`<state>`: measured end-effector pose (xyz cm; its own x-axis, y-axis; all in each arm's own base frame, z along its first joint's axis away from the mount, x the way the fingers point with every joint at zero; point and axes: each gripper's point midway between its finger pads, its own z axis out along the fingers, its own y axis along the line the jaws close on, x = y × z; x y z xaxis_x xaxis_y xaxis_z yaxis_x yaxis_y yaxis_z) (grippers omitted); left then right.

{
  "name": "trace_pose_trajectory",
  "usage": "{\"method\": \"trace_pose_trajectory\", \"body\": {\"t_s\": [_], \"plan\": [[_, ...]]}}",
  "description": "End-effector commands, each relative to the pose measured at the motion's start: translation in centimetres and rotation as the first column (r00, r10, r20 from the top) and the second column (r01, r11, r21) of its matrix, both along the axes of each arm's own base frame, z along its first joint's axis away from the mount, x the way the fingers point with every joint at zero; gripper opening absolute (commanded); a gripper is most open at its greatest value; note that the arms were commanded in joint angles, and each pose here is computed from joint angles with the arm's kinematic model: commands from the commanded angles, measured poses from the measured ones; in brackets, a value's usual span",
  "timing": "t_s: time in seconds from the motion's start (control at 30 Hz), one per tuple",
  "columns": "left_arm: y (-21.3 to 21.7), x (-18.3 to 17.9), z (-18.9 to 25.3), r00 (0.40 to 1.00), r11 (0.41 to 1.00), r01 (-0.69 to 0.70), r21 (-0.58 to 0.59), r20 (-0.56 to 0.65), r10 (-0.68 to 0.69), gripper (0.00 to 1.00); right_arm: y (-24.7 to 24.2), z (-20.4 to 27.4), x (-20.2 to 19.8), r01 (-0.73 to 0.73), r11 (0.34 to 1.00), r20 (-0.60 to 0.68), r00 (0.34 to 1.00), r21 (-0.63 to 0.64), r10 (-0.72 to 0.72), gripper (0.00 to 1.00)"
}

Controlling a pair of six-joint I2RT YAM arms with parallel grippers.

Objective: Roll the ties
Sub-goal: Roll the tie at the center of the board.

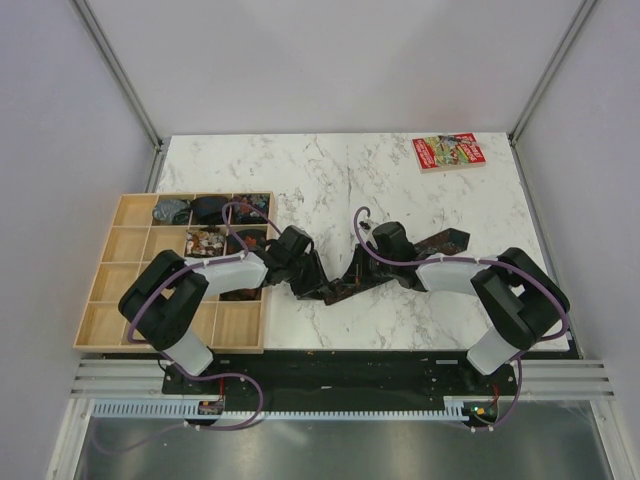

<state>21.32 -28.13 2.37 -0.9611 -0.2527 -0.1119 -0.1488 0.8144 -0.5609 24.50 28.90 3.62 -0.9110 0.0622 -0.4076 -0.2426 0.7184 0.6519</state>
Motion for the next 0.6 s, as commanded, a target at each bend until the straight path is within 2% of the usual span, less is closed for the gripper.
{"method": "trace_pose_trajectory", "body": {"t_s": [0.0,0.13,0.27,0.37,0.57], "plan": [[0.5,-0.2,-1.7,0.998,0.997,-0.056,0.05,-0.005,0.057,0.46,-1.2,-1.6,-1.1,-0.001,0.999,-0.039,0.999,-0.05,-0.001,0.0],[0.5,-0.6,-2.4,0.998,0.996,-0.061,0.071,-0.014,0.062,0.43,-1.3,-1.8,-1.2,0.0,0.999,-0.043,0.999,-0.05,-0.002,0.0],[0.6,-0.4,-2.6,0.998,0.994,-0.063,0.083,-0.004,0.064,0.16,-1.3,-1.9,-1.2,-0.003,0.999,-0.045,0.999,-0.047,0.001,0.0],[0.8,-0.2,-1.9,0.999,0.994,-0.047,0.095,0.023,0.045,0.02,-1.1,-1.4,-1.2,-0.009,0.999,-0.046,0.999,-0.034,0.007,0.0],[1.7,0.0,1.9,0.999,0.986,0.005,0.166,0.049,-0.014,0.02,-0.8,1.7,-0.7,-0.005,1.0,-0.009,1.0,-0.008,0.005,0.0]]}}
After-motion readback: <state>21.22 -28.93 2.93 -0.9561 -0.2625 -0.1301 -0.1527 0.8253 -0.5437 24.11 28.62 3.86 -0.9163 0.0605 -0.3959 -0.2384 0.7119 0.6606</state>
